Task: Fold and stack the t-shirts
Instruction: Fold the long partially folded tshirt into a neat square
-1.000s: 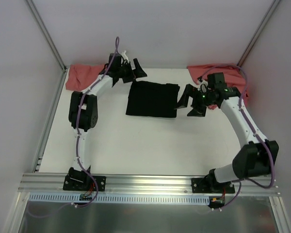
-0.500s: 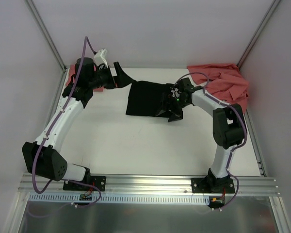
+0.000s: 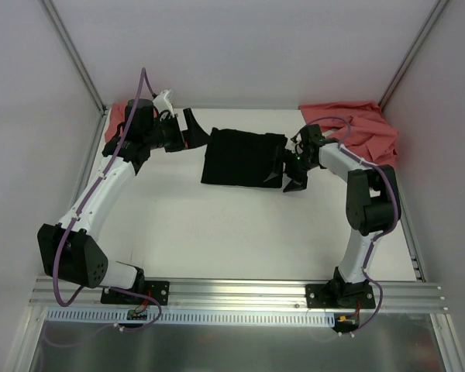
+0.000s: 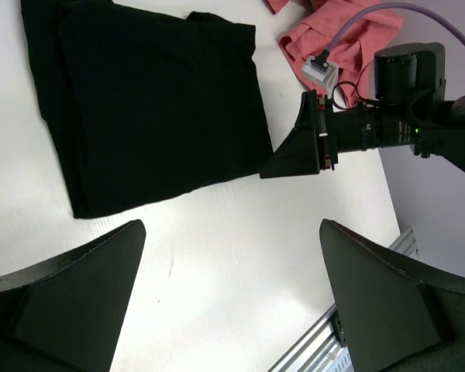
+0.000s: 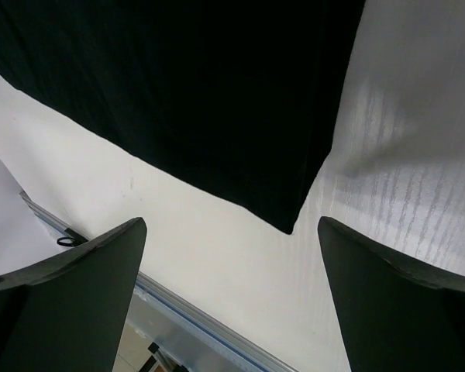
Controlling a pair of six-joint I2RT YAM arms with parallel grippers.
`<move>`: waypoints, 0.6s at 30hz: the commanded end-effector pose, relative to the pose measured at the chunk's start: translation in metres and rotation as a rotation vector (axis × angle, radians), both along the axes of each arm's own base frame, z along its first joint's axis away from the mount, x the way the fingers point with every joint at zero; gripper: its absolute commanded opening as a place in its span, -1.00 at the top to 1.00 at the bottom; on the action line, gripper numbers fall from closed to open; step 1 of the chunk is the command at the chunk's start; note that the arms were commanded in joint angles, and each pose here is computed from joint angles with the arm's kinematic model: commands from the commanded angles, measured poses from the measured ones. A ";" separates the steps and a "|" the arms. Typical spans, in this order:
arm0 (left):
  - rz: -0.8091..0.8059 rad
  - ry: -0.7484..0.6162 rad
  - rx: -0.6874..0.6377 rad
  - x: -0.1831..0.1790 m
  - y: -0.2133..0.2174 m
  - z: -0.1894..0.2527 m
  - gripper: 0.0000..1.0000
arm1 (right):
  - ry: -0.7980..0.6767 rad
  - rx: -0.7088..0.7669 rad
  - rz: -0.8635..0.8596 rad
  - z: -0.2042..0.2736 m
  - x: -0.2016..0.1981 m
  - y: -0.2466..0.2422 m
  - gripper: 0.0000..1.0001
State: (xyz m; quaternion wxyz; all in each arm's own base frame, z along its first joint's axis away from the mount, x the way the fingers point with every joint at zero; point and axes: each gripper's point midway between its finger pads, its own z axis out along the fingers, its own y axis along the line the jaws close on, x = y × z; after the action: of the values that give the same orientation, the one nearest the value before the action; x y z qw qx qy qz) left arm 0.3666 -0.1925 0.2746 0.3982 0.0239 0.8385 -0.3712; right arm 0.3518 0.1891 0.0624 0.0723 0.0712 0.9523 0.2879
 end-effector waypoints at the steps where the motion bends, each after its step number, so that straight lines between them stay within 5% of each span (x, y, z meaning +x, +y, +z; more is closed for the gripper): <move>1: -0.018 -0.042 0.004 0.001 -0.002 0.016 -0.97 | -0.025 -0.016 0.009 -0.004 0.007 -0.001 -0.99; 14: -0.035 -0.035 0.018 0.000 -0.002 0.019 -0.98 | -0.043 -0.078 -0.051 -0.023 0.034 -0.007 -0.91; 15: -0.035 -0.035 0.020 -0.001 -0.002 0.019 -0.97 | -0.043 -0.078 -0.056 -0.024 0.036 -0.006 -0.85; 18: -0.038 -0.027 0.027 -0.004 -0.001 0.017 -0.97 | -0.054 -0.067 -0.061 -0.024 0.044 -0.003 -0.11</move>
State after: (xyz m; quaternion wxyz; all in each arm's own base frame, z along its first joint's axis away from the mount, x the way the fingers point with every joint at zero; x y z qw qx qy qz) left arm 0.3654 -0.1916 0.2776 0.3914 0.0306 0.8443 -0.3648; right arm 0.3759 0.1853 0.0348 0.0821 0.0850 0.9587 0.2588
